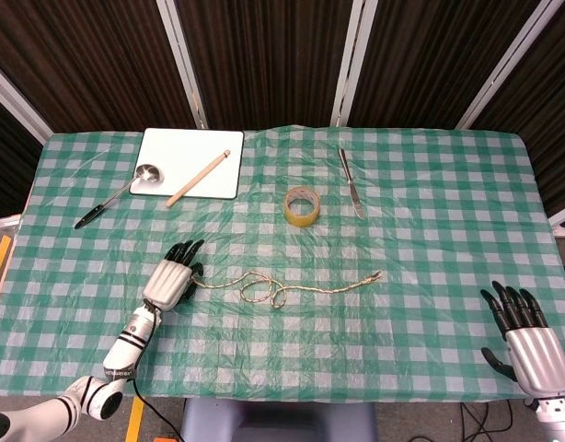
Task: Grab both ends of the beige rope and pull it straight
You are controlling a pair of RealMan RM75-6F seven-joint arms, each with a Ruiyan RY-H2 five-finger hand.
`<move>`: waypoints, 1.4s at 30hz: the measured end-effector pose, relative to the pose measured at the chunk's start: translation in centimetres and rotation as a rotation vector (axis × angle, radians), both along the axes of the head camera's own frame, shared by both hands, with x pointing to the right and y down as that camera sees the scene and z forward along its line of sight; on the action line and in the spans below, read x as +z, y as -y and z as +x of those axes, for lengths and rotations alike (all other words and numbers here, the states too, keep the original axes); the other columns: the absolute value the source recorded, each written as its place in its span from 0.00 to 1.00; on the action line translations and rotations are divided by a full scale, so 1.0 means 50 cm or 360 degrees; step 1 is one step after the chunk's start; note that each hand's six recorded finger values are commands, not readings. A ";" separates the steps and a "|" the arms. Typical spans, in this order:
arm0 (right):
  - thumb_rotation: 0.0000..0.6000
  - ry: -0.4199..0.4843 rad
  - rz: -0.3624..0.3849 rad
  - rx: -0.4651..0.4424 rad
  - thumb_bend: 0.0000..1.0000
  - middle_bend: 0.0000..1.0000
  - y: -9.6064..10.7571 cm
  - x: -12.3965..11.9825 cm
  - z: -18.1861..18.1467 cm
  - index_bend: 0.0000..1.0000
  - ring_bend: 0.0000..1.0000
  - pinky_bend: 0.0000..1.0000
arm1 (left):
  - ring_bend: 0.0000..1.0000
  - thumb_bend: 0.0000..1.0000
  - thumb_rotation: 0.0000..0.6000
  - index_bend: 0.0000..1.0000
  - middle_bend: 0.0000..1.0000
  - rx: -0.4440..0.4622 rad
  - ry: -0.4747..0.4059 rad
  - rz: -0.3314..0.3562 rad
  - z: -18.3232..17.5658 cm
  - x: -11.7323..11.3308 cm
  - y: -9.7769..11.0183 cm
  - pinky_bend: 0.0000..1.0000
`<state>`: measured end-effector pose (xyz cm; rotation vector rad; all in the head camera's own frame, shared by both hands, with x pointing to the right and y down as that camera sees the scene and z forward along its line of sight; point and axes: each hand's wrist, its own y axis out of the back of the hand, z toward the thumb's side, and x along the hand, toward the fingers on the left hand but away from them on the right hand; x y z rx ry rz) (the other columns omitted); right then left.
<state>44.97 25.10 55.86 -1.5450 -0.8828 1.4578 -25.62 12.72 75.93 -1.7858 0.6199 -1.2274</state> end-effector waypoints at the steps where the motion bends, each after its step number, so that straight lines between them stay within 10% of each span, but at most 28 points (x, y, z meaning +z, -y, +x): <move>1: 1.00 0.0001 -0.0001 -0.0001 0.31 0.00 0.000 0.000 0.000 0.00 0.00 0.00 | 0.00 0.44 1.00 0.48 0.03 0.0002 -0.0002 -0.0001 0.000 0.002 0.000 0.13; 30: 1.00 0.0016 0.0007 -0.0052 0.31 0.00 0.022 0.019 -0.019 0.00 0.00 0.00 | 0.00 0.42 1.00 0.68 0.10 -0.0007 -0.0058 0.0030 -0.016 -0.001 -0.003 0.16; 42: 1.00 -0.0046 -0.0115 -0.0418 0.31 0.00 0.178 0.120 -0.152 0.40 0.00 0.00 | 0.00 0.43 1.00 0.67 0.10 0.0025 -0.0072 0.0053 -0.019 -0.030 -0.019 0.16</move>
